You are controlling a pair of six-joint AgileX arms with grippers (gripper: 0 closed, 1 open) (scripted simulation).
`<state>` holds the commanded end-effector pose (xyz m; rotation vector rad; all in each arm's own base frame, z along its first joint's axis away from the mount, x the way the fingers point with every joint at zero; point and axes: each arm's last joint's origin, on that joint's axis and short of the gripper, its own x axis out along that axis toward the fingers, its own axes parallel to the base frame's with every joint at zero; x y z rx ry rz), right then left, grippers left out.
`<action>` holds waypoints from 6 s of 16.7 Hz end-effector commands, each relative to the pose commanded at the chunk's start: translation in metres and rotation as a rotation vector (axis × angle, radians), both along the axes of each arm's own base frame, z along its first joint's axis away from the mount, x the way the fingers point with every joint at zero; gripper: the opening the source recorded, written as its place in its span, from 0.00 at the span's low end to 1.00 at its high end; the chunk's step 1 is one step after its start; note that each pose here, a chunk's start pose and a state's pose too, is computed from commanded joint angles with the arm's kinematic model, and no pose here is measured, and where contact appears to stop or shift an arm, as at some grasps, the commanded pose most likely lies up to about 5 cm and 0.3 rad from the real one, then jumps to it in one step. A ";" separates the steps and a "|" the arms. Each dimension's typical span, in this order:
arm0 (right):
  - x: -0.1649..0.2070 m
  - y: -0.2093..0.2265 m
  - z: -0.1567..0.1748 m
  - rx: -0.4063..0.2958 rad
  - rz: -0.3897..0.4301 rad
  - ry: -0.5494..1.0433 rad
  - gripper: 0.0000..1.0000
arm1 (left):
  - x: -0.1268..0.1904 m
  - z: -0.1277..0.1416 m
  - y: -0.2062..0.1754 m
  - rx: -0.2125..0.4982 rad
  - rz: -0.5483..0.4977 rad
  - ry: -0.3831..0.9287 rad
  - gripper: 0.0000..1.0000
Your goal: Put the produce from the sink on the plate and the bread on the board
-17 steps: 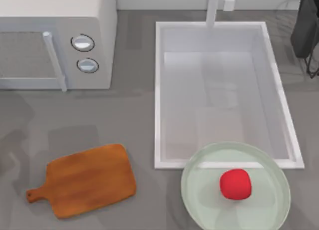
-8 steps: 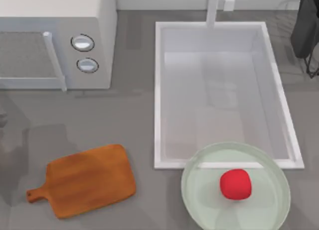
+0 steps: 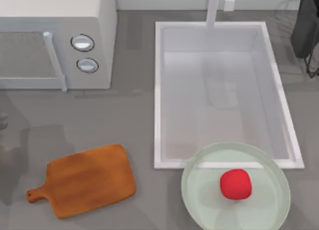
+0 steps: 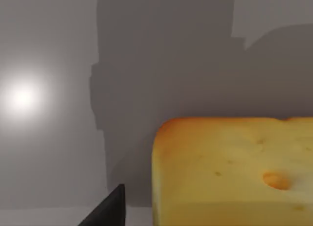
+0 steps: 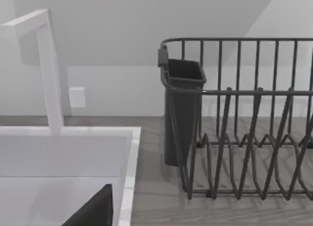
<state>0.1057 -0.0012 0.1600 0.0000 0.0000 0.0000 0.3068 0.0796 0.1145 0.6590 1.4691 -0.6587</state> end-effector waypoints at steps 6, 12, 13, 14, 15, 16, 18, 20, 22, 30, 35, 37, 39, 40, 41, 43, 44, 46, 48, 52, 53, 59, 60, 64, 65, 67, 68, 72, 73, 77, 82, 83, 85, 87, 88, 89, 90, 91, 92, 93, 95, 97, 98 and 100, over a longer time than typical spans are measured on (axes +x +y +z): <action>0.000 0.000 0.000 0.000 0.000 0.000 1.00 | 0.000 0.000 0.000 0.000 0.000 0.000 0.32; 0.000 0.000 0.000 0.000 0.000 0.000 1.00 | 0.000 0.000 0.000 0.000 0.000 0.000 0.00; 0.000 0.000 0.000 0.000 0.000 0.000 1.00 | 0.000 0.000 0.000 0.000 0.000 0.000 0.00; 0.000 0.000 0.000 0.000 0.000 0.000 1.00 | 0.000 0.000 0.000 0.000 0.000 0.000 0.00; 0.000 0.000 0.000 0.000 0.000 0.000 1.00 | 0.000 0.000 0.000 0.000 0.000 0.000 0.00; 0.000 0.000 0.000 0.000 0.000 0.000 1.00 | 0.000 0.000 0.000 0.000 0.000 0.000 0.00; 0.000 0.000 0.000 0.000 0.000 0.000 1.00 | 0.000 0.000 0.000 0.000 0.000 0.000 0.00; 0.000 0.000 0.000 0.000 0.000 0.000 1.00 | 0.000 0.002 0.000 0.000 -0.002 -0.003 0.00; 0.000 0.000 0.000 0.000 0.000 0.000 1.00 | 0.003 0.012 0.001 0.001 -0.002 -0.009 0.00; 0.000 0.000 0.000 0.000 0.000 0.000 1.00 | 0.001 0.093 0.000 -0.001 -0.003 0.003 0.00; 0.000 0.000 0.000 0.000 0.000 0.000 1.00 | 0.000 0.099 0.000 0.000 -0.003 0.001 0.00; 0.000 0.000 0.000 0.000 0.000 0.000 1.00 | 0.001 0.099 -0.001 -0.001 0.004 0.002 0.00; 0.000 0.000 0.000 0.000 0.000 0.000 1.00 | 0.002 0.098 -0.004 -0.002 0.039 0.007 0.00; 0.000 0.000 0.000 0.000 0.000 0.000 1.00 | 0.004 0.097 -0.007 -0.002 0.067 0.012 0.00; 0.000 0.000 0.000 0.000 0.000 0.000 1.00 | 0.006 0.096 -0.010 -0.002 0.106 0.017 0.00; 0.000 0.000 0.000 0.000 0.000 0.000 1.00 | 0.009 0.094 -0.019 -0.001 0.207 0.027 0.00; 0.000 0.000 0.000 0.000 0.000 0.000 1.00 | 0.011 0.093 -0.025 0.001 0.268 0.033 0.00; 0.000 0.000 0.000 0.000 0.000 0.000 1.00 | 0.014 0.091 -0.038 0.007 0.416 0.043 0.00; 0.000 0.000 0.000 0.000 0.000 0.000 1.00 | 0.016 0.088 -0.054 0.016 0.588 0.053 0.00; 0.000 0.000 0.000 0.000 0.000 0.000 1.00 | 0.012 0.079 -0.091 0.046 0.978 0.077 0.00; 0.000 0.000 0.000 0.000 0.000 0.000 1.00 | 0.010 0.076 -0.100 0.058 1.085 0.084 0.00; 0.000 0.000 0.000 0.000 0.000 0.000 1.00 | -0.011 0.061 -0.154 0.142 1.734 0.082 0.00; 0.000 0.000 0.000 0.000 0.000 0.000 1.00 | -0.015 0.060 -0.161 0.146 1.831 0.072 0.00; 0.000 0.000 0.000 0.000 0.000 0.000 1.00 | -0.033 0.063 -0.186 0.109 2.147 0.026 0.00; 0.000 0.000 0.000 0.000 0.000 0.000 1.00 | -0.037 0.065 -0.190 0.091 2.206 0.018 0.00; 0.000 0.000 0.000 0.000 0.000 0.000 1.00 | -0.044 0.068 -0.197 0.054 2.297 0.008 0.00; 0.000 0.000 0.000 0.000 0.000 0.000 1.00 | -0.047 0.069 -0.199 0.037 2.332 0.005 0.00; 0.000 0.000 0.000 0.000 0.000 0.000 1.00 | -0.052 0.071 -0.204 0.005 2.389 0.002 0.00; 0.000 0.000 0.000 0.000 0.000 0.000 1.00 | -0.052 0.071 -0.204 0.005 2.389 0.002 0.00; 0.000 0.000 0.000 0.000 0.000 0.000 1.00 | -0.050 0.070 -0.203 0.009 2.391 0.002 0.00; 0.000 0.000 0.000 0.000 0.000 0.000 1.00 | -0.050 0.056 -0.203 0.004 2.392 0.002 0.00; 0.000 0.000 0.000 0.000 0.000 0.000 1.00 | -0.050 0.053 -0.204 0.005 2.391 0.001 0.00; 0.000 0.000 0.000 0.000 0.000 0.000 1.00 | -0.050 0.046 -0.204 0.011 2.391 0.002 0.00; 0.000 0.000 0.000 0.000 0.000 0.000 1.00 | -0.051 0.041 -0.204 0.007 2.389 0.003 0.00; 0.000 0.000 0.000 0.000 0.000 0.000 1.00 | -0.051 0.038 -0.204 0.003 2.388 0.003 0.00; 0.000 0.000 0.000 0.000 0.000 0.000 1.00 | -0.051 0.035 -0.204 -0.001 2.389 0.003 0.00; 0.000 0.000 0.000 0.000 0.000 0.000 1.00 | -0.051 0.032 -0.204 -0.004 2.389 0.003 0.00; 0.000 0.000 0.000 0.000 0.000 0.000 1.00 | -0.051 0.029 -0.204 -0.002 2.389 0.002 0.00; 0.000 0.000 0.000 0.000 0.000 0.000 1.00 | -0.052 0.026 -0.204 0.005 2.389 0.002 0.00; 0.000 0.000 0.000 0.000 0.000 0.000 1.00 | -0.052 0.026 -0.204 0.005 2.389 0.002 0.00; 0.000 0.000 0.000 0.000 0.000 0.000 1.00 | -0.052 0.026 -0.204 0.005 2.389 0.002 0.00; 0.000 0.000 0.000 0.000 0.000 0.000 1.00 | -0.052 0.026 -0.204 0.005 2.389 0.002 0.15; 0.000 0.000 0.000 0.000 0.000 0.000 1.00 | -0.052 0.026 -0.204 0.005 2.389 0.002 0.23; 0.000 0.000 0.000 0.000 0.000 0.000 1.00 | -0.052 0.026 -0.204 0.005 2.389 0.002 0.38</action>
